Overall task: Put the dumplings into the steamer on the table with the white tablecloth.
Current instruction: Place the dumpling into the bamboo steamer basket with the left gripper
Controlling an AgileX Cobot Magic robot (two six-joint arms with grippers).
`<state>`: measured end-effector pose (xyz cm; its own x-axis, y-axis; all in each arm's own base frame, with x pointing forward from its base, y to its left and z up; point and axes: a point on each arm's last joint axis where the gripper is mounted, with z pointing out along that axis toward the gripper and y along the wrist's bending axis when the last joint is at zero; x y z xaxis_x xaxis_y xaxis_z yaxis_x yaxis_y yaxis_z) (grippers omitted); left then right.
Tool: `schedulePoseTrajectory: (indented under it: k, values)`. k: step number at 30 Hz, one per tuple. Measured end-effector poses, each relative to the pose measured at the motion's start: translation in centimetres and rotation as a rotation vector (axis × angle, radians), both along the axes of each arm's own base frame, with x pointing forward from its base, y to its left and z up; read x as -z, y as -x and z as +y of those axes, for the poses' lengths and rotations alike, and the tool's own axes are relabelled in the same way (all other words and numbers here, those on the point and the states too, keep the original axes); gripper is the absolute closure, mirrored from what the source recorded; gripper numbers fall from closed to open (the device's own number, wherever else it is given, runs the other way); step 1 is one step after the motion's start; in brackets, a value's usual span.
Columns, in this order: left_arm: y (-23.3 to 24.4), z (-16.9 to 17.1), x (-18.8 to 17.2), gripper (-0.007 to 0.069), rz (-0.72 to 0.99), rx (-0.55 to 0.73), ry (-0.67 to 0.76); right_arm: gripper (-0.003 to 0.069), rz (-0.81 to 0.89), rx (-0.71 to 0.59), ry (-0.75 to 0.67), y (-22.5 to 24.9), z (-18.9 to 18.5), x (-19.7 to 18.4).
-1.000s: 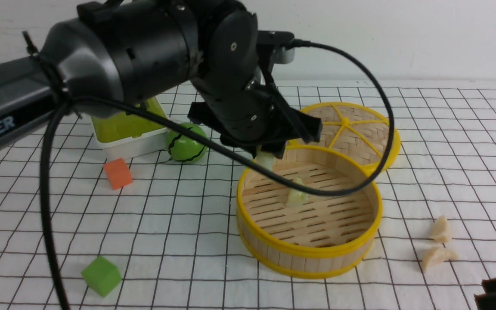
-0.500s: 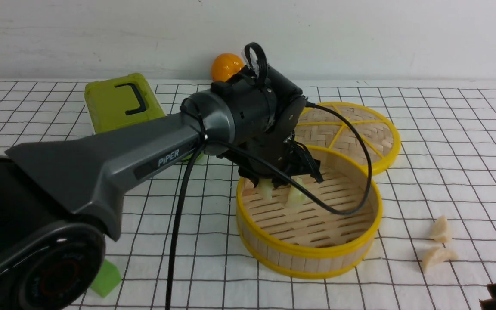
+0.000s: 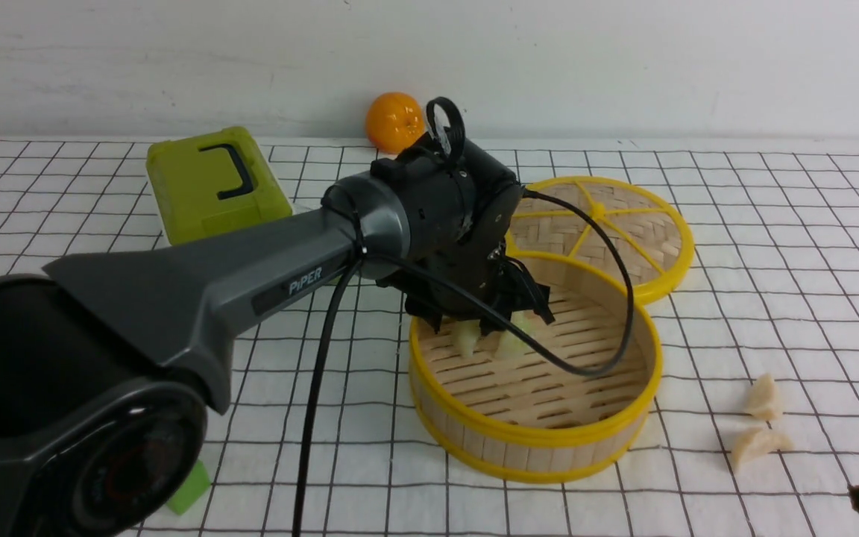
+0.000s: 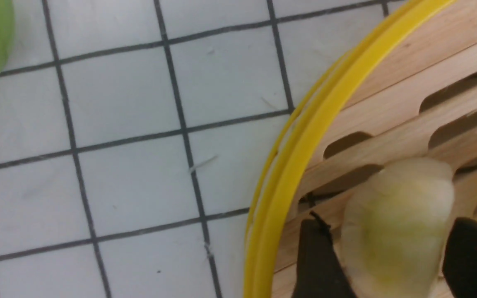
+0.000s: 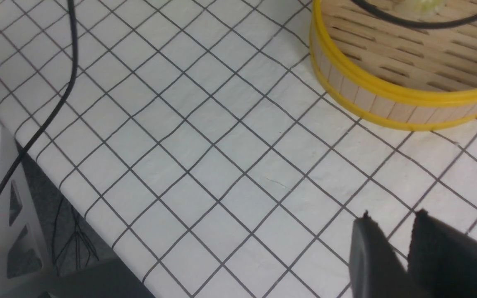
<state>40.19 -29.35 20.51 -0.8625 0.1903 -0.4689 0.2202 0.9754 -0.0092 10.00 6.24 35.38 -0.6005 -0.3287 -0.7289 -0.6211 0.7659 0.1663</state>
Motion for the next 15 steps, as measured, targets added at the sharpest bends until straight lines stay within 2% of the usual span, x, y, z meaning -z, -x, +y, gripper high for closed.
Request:
schedulePoseTrajectory:
  k: [4, 8, 12, 15]
  values:
    - [0.6, 0.7, -2.9, 0.0207, 0.004, 0.033, -0.049, 0.0502, 0.006, 0.146, 0.022, -0.6, -0.8, 0.1]
    - [2.7, 2.4, -9.8, 0.0218, -0.059, 0.096, -0.052, 0.0498, -0.012, 0.305, 0.046, -1.7, -1.8, 0.2]
    - [7.0, 5.6, -18.3, 0.0239, -0.142, 0.139, 0.000, 0.0493, 0.027, 0.447, 0.089, -3.7, -2.5, 1.0]
    - [9.9, 7.6, -22.3, 0.0253, -0.198, 0.152, 0.058, 0.0490, 0.084, 0.502, 0.137, -5.5, -2.6, 2.1]
